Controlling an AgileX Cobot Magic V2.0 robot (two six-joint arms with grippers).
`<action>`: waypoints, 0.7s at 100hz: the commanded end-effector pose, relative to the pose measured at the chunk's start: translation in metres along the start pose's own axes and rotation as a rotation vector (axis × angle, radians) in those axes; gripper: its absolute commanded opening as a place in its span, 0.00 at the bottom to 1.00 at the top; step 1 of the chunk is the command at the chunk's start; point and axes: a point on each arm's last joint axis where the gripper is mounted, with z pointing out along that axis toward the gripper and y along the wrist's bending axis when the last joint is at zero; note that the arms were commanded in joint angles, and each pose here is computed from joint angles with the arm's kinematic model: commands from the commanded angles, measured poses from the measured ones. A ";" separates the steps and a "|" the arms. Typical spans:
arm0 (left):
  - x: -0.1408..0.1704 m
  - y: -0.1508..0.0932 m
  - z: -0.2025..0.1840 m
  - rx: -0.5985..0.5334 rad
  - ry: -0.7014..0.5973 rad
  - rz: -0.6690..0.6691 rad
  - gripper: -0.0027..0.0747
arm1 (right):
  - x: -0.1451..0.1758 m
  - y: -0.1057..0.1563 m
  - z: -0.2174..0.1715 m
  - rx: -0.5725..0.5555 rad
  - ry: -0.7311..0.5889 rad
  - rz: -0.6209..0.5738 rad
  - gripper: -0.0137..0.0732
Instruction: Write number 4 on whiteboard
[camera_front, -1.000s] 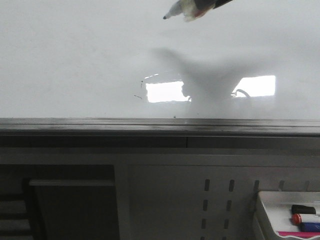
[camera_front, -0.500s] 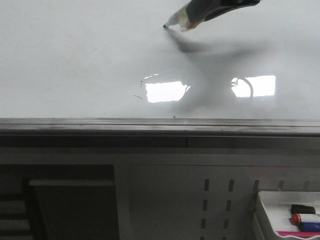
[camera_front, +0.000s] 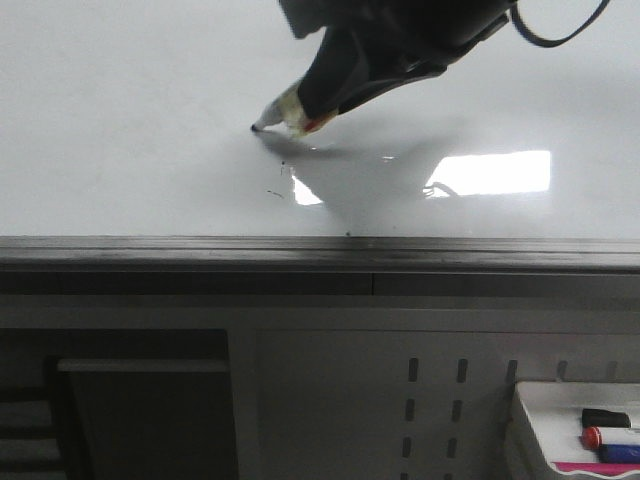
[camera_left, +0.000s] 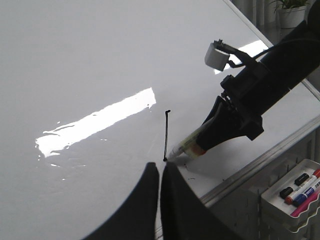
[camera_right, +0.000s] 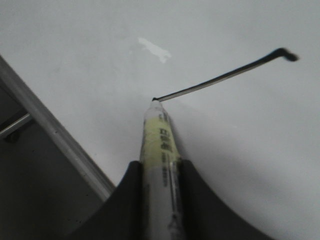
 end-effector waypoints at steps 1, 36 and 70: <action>-0.011 0.005 0.000 -0.043 -0.056 -0.036 0.01 | -0.012 -0.001 -0.006 0.026 -0.068 -0.010 0.11; -0.011 0.005 0.000 -0.043 -0.056 -0.036 0.01 | -0.001 -0.041 -0.034 0.074 0.022 0.094 0.11; -0.012 0.006 -0.001 -0.057 -0.065 -0.037 0.01 | 0.021 -0.080 -0.093 0.318 0.226 0.129 0.11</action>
